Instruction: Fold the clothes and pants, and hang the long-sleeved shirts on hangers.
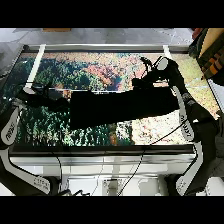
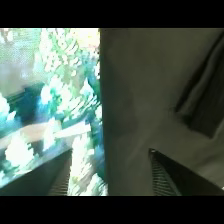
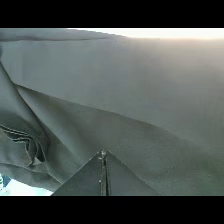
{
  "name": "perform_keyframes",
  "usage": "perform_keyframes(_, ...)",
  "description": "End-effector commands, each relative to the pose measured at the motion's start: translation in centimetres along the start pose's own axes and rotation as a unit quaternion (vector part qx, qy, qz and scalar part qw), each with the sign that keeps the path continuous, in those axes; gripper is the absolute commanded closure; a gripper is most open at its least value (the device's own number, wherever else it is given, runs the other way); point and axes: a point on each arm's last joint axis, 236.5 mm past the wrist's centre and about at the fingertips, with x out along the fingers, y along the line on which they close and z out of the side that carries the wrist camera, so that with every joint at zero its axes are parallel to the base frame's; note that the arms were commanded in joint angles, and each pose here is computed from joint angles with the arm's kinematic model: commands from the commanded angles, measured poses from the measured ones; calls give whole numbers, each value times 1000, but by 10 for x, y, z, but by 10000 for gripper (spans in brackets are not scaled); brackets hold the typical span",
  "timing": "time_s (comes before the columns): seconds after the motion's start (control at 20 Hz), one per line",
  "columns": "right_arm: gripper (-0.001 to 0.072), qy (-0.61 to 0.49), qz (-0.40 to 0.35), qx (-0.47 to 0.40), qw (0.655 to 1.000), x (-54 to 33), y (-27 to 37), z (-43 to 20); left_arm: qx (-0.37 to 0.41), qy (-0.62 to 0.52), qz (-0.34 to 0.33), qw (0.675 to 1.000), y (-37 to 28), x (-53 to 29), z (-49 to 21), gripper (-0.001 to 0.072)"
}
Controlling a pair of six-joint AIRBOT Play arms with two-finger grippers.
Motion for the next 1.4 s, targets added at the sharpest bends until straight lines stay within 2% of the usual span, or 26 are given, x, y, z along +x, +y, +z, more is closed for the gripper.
perform_keyframes(0.0,693,-1,3,0,1000,-1,2,0,-3,15,-6,1000,0,23,-5,238)
perform_keyframes(0.25,694,-1,10,1,1000,-1,5,1,25,27,-4,999,-24,49,-9,246)
perform_keyframes(0.35,693,-1,14,1,1000,-1,7,1,39,40,-8,998,-38,56,-15,472)
perform_keyframes(0.45,693,0,14,-8,1000,-1,7,0,52,54,-16,997,-51,55,-22,651)
perform_keyframes(0.5,693,0,13,-16,1000,-2,8,0,60,55,-17,997,-57,48,-23,699)
perform_keyframes(0.6,693,-6,12,-31,999,-8,10,2,98,48,11,994,-61,24,-18,701)
perform_keyframes(0.75,693,-21,12,-60,998,-20,15,5,180,6,98,979,-71,-41,7,702)
perform_keyframes(0.95,693,-26,18,-64,997,-28,22,6,263,-69,135,953,-142,-124,25,703)
perform_keyframes(1.2,693,-11,50,-62,997,-26,41,-2,299,-59,184,935,-174,-177,-13,703)
perform_keyframes(1.35,693,-6,61,-84,995,-14,69,-7,291,-46,186,937,-176,-183,-26,702)
